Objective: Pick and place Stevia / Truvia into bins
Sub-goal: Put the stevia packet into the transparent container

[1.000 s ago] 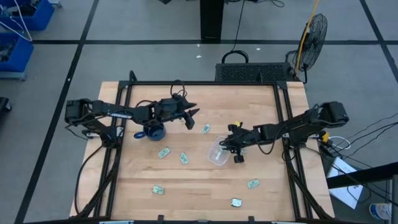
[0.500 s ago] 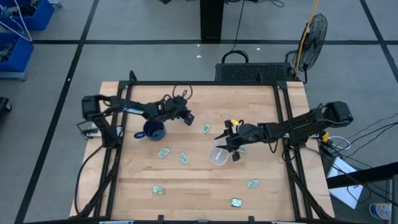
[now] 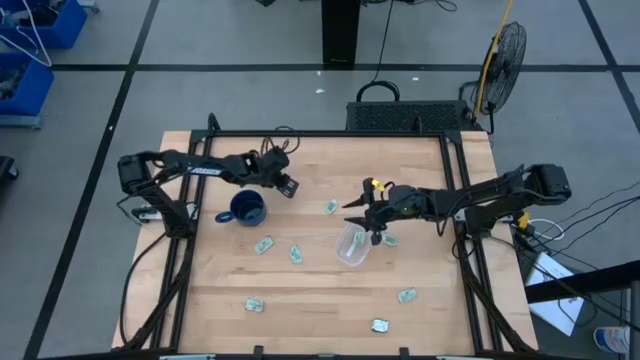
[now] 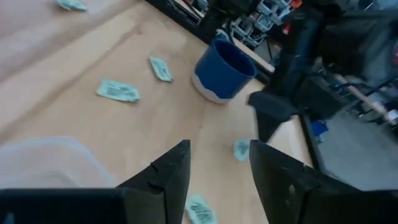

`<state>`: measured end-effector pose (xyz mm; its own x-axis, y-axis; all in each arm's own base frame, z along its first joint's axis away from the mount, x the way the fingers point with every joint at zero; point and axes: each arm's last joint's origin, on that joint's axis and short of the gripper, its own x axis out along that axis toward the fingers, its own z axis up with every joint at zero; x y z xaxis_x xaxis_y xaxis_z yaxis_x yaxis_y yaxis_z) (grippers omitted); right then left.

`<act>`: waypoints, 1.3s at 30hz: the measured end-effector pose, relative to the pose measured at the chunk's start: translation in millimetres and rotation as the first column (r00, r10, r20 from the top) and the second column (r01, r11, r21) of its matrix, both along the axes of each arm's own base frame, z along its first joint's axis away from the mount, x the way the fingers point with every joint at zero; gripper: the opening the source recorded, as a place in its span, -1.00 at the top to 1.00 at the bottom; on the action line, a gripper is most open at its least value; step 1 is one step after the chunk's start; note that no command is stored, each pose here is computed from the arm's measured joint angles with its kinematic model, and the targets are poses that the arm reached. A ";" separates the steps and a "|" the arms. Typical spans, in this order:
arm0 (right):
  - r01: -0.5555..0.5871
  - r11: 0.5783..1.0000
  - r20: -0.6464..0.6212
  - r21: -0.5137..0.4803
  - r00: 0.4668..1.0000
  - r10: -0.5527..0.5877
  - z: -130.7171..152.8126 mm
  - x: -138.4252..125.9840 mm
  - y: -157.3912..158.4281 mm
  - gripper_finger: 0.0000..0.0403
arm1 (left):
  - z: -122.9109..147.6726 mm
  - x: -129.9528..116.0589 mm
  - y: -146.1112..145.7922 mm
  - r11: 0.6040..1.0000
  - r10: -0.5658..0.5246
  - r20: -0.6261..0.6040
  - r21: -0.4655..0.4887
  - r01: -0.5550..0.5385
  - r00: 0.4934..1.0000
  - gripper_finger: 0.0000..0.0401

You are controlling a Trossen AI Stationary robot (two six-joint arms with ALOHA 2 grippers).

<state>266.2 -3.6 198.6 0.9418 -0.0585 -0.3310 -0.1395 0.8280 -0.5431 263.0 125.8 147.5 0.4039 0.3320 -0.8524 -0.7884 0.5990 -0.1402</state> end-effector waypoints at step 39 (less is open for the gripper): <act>0.072 0.990 0.002 0.123 0.997 -0.073 -0.2 -0.3 -8.0 0.21 | -14.6 9.5 -12.6 0.996 -0.067 -0.046 0.051 0.069 0.997 0.88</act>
